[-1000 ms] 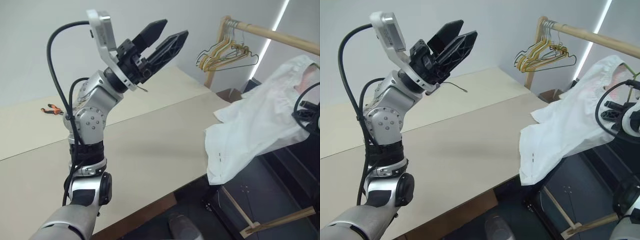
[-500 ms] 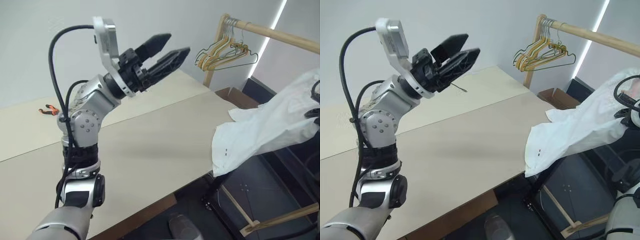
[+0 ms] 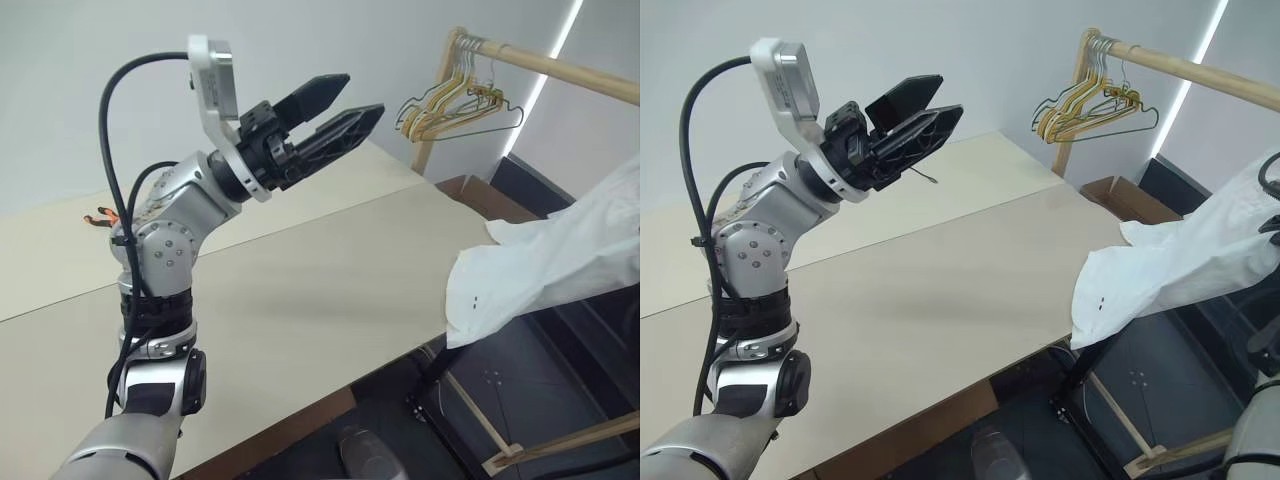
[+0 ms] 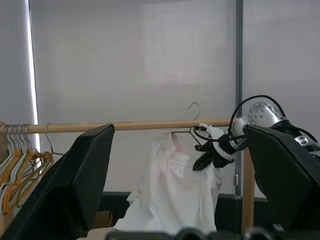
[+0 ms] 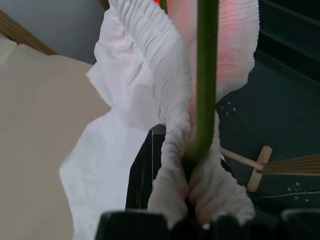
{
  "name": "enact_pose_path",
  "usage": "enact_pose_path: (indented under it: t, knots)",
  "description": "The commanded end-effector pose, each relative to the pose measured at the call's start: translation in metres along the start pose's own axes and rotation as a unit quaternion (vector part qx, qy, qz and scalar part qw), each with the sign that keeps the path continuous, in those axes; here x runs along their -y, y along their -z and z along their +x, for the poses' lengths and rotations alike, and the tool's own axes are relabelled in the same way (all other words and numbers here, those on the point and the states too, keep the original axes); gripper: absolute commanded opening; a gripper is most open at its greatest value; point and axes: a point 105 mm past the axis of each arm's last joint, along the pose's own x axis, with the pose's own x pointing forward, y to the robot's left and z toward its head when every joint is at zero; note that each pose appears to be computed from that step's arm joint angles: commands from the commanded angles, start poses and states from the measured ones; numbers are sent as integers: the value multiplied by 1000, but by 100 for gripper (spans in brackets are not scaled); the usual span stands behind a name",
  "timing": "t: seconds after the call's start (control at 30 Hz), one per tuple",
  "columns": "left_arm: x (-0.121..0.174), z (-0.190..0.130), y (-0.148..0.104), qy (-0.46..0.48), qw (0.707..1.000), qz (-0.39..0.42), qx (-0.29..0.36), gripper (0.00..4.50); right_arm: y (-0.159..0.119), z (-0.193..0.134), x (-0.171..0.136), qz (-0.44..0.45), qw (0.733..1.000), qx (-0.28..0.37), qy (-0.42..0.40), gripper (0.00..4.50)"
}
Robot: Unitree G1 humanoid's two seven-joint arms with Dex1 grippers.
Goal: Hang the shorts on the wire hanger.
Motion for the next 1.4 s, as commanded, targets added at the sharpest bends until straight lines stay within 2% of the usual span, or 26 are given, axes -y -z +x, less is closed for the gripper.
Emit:
enact_pose_path:
  t: [0.03, 0.27, 0.6, 0.87, 1.07, 1.3, 1.4]
  knots:
    - [8, 4, -10, 19, 1000, 14, 12, 448, -16, -6, 5, 21, 999, 31, -3, 0]
    - [10, 2, -9, 20, 1000, 17, 9, 448, -8, 7, 22, 61, 998, 12, 12, 0]
    - [11, -2, -10, 16, 1000, 25, 5, 448, 2, 23, 60, 108, 992, 21, 55, 0]
    - [12, -5, -9, 15, 1000, 27, 2, 448, 7, 31, 60, 64, 996, 21, 66, 0]
    - [12, -6, -9, 17, 999, 28, 2, 450, -6, 25, 64, 21, 994, 51, 98, 192]
    - [12, -7, -10, 15, 999, 30, 3, 450, -38, 8, 53, -60, 976, 157, 137, 439]
    - [12, -8, -10, 14, 999, 32, 2, 450, -49, -1, 47, -103, 954, 227, 168, 445]
